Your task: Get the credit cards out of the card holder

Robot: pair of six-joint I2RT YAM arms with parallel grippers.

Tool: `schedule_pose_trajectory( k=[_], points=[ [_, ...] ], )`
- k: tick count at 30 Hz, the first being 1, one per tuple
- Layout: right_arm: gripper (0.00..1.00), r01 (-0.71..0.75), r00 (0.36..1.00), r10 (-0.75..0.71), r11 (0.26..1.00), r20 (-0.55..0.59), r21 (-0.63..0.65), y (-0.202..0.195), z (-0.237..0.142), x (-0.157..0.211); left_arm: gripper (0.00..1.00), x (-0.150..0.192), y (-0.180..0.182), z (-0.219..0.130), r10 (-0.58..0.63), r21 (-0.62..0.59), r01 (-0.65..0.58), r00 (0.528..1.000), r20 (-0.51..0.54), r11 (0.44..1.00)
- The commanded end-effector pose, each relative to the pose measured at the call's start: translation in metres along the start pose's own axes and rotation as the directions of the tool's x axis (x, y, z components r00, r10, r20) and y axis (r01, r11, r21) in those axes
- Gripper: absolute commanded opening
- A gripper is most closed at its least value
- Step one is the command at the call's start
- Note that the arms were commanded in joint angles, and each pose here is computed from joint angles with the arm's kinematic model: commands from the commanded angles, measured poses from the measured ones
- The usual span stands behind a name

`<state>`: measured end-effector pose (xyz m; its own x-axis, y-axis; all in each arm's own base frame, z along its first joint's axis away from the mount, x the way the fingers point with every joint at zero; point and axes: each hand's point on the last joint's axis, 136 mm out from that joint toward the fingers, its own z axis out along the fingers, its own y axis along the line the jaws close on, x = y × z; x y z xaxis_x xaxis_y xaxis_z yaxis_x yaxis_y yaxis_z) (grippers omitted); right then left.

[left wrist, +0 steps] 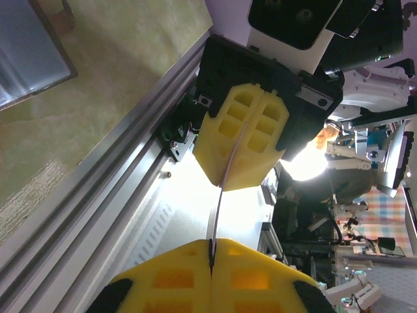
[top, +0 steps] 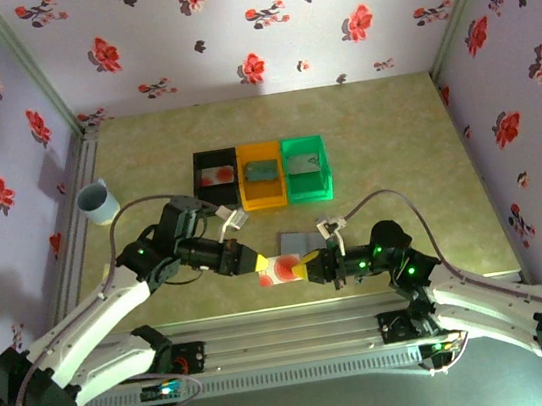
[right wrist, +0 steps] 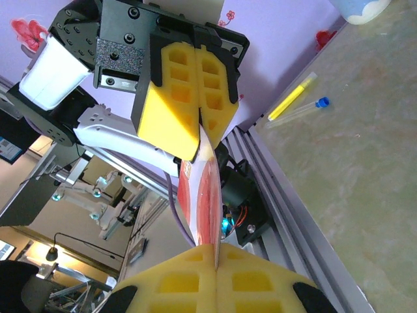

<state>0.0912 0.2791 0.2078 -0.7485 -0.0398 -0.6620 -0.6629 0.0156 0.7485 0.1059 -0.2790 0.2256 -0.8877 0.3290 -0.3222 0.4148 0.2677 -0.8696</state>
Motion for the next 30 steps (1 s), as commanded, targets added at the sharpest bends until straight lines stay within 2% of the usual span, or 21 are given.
schedule_pose_trajectory(
  k=[1, 4, 5, 11, 16, 21, 22, 25, 30],
  points=[
    [0.0, 0.038, 0.999, -0.038, 0.999, 0.018, -0.01, 0.012, 0.002, -0.014, 0.0, 0.003, -0.013, -0.003, 0.04, 0.034, -0.039, 0.999, -0.007, 0.999],
    [0.0, 0.041, 0.999, -0.042, 0.999, 0.023, 0.021, 0.008, 0.001, -0.015, 0.0, 0.002, -0.011, -0.005, 0.045, 0.007, -0.045, 0.999, 0.003, 0.999],
    [0.05, 0.042, 0.999, -0.043, 0.998, 0.026, 0.036, 0.006, 0.001, -0.015, 0.0, 0.002, -0.009, -0.006, 0.049, -0.006, -0.049, 0.999, 0.008, 0.999],
    [0.18, 0.043, 0.998, -0.05, 0.988, 0.046, 0.149, -0.01, -0.005, -0.019, 0.0, -0.003, 0.0, -0.011, 0.041, -0.07, -0.038, 0.998, 0.036, 0.997],
    [0.36, 0.029, 0.997, -0.043, 0.976, 0.06, 0.217, -0.022, -0.009, -0.022, 0.0, -0.007, 0.004, -0.015, 0.035, -0.1, -0.029, 0.998, 0.052, 0.995],
    [0.4, 0.008, 0.996, -0.032, 0.958, 0.082, 0.287, -0.036, -0.014, -0.025, 0.0, -0.012, 0.008, -0.02, 0.026, -0.134, -0.016, 0.997, 0.07, 0.991],
    [0.44, 0.004, 0.996, -0.031, 0.956, 0.087, 0.294, -0.037, -0.015, -0.026, 0.0, -0.013, 0.008, -0.021, 0.024, -0.139, -0.014, 0.997, 0.073, 0.99],
    [0.63, -0.007, 0.994, -0.032, 0.94, 0.108, 0.34, -0.044, -0.021, -0.03, 0.0, -0.016, 0.013, -0.026, 0.018, -0.167, -0.004, 0.996, 0.084, 0.986],
    [0.82, -0.011, 0.99, -0.057, 0.886, 0.131, 0.464, -0.054, -0.039, -0.037, 0.0, -0.02, 0.026, -0.036, 0.004, -0.244, 0.022, 0.994, 0.106, 0.969]
  ],
)
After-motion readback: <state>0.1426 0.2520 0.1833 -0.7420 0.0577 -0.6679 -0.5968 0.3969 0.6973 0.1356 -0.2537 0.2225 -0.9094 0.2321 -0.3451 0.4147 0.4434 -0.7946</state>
